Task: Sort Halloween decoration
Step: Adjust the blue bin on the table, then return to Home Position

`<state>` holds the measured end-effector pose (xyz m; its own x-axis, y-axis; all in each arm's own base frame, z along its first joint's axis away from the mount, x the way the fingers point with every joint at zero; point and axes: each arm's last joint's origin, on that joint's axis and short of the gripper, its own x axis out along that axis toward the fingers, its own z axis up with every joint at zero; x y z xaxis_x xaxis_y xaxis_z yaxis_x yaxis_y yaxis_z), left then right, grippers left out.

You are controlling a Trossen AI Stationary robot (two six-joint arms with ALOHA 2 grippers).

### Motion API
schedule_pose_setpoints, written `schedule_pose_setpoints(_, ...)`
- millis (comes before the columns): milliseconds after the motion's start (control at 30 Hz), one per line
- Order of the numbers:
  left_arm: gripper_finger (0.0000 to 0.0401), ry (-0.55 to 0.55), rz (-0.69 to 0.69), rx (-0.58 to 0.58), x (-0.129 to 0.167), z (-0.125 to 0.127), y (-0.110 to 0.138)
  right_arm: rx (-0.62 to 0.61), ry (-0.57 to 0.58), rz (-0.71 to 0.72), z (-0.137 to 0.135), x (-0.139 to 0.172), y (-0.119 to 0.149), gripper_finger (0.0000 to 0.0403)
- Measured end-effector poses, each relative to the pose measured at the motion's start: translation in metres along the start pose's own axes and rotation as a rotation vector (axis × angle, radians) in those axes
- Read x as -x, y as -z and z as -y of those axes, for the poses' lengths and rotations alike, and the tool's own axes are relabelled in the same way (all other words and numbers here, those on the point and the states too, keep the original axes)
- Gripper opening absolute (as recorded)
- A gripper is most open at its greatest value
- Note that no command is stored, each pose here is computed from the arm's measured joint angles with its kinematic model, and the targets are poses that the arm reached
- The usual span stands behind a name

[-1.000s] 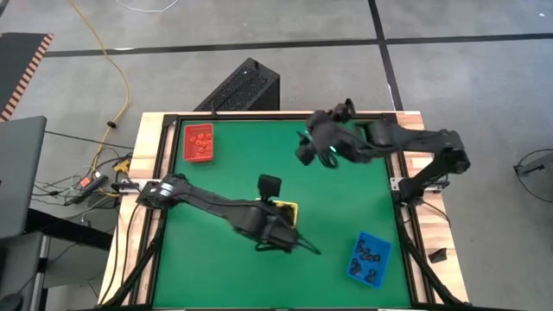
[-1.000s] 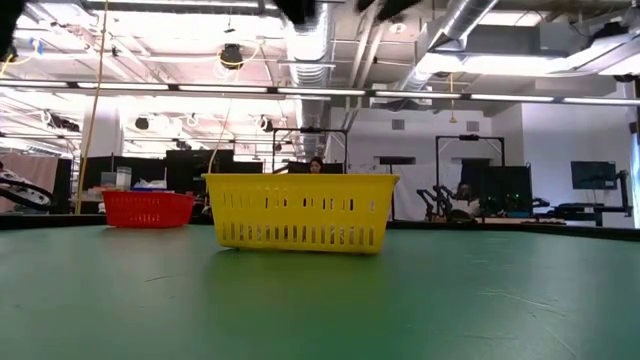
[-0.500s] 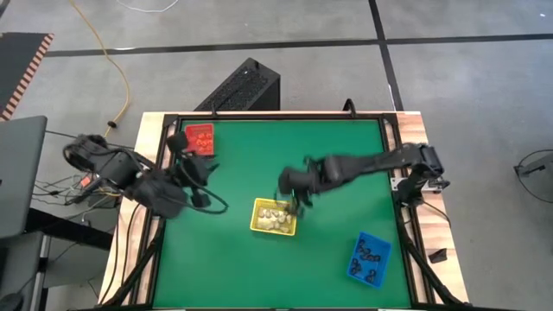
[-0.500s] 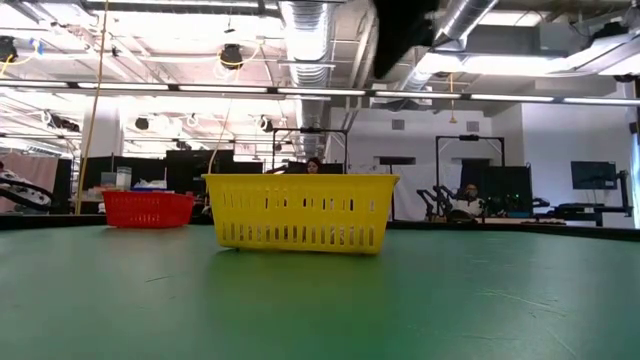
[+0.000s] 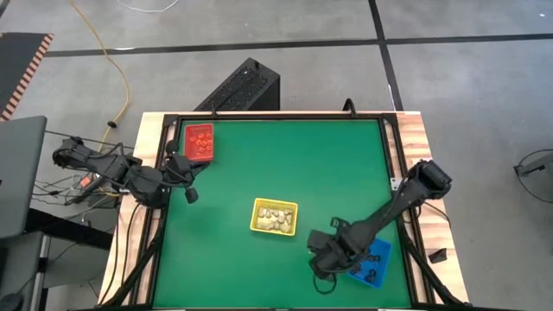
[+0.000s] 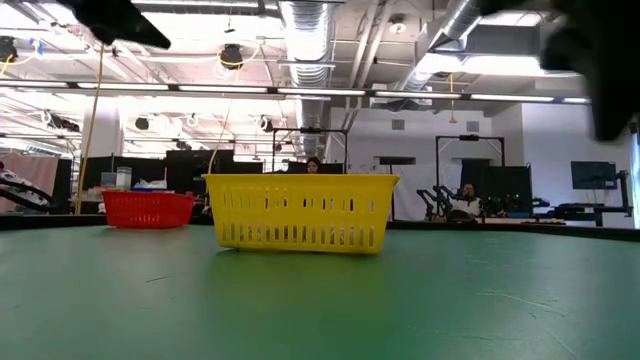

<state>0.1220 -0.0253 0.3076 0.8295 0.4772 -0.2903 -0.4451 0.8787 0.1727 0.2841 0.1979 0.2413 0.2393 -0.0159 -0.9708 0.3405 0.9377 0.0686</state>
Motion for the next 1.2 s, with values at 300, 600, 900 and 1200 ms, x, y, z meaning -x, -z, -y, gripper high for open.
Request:
schedule_pose_setpoints(300, 0.0, 0.027, 0.044, 0.098, 0.006, -0.01, 0.014, -0.112, -0.005, -0.036, -0.017, -0.02, 0.056, 0.0019)
schedule_pose_setpoints(600, 0.0, 0.027, 0.028, 0.076, 0.002, -0.005, 0.014, -0.19, 0.002, -0.07, -0.024, -0.022, 0.086, 0.0019)
schedule_pose_setpoints(900, 0.0, 0.025, 0.001, 0.042, -0.004, 0.001, 0.015, -0.17, -0.031, -0.132, -0.031, -0.016, 0.099, 0.0026)
schedule_pose_setpoints(1200, 0.0, 0.048, 0.028, -0.038, -0.015, 0.015, 0.009, 0.175, -0.006, 0.427, -0.001, 0.056, 0.051, 0.0022)
